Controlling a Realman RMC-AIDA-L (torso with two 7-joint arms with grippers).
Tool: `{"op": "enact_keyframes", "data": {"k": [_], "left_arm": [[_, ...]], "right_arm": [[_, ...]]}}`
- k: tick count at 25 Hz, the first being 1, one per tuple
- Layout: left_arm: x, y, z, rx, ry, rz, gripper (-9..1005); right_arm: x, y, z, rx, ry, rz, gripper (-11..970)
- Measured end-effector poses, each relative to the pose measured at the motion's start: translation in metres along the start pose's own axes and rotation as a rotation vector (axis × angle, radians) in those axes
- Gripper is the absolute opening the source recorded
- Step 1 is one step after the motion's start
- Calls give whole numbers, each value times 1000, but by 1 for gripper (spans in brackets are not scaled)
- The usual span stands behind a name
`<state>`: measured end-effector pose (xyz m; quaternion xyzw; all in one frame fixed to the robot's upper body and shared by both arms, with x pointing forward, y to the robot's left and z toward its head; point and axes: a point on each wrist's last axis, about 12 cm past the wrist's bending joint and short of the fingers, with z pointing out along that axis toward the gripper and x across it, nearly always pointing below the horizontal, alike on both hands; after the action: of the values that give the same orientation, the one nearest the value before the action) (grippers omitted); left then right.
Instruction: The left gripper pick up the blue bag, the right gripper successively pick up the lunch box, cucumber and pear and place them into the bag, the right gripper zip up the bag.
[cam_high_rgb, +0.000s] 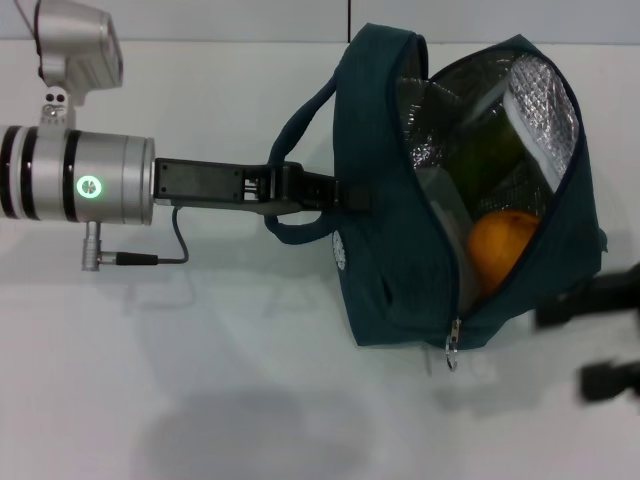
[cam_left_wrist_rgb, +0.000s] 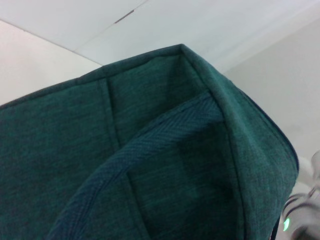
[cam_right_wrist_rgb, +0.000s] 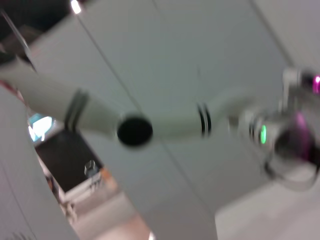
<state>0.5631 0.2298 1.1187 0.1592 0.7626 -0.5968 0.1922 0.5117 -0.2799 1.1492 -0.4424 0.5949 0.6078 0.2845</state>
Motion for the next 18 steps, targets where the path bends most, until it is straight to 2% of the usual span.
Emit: {"op": "enact_keyframes", "data": {"k": [2, 8, 14, 18], "left_arm": [[-1, 0, 0, 3, -10, 0, 139], [-3, 0, -1, 4, -23, -1, 143], [-2, 0, 1, 7, -25, -3, 148], [-1, 0, 3, 9, -25, -6, 151]], "right_arm": [[10, -9, 11, 35, 71, 26, 702], [43, -42, 31, 242, 251, 94, 683], [52, -60, 49, 284, 268, 83, 663], [51, -65, 56, 290, 251, 57, 650]]}}
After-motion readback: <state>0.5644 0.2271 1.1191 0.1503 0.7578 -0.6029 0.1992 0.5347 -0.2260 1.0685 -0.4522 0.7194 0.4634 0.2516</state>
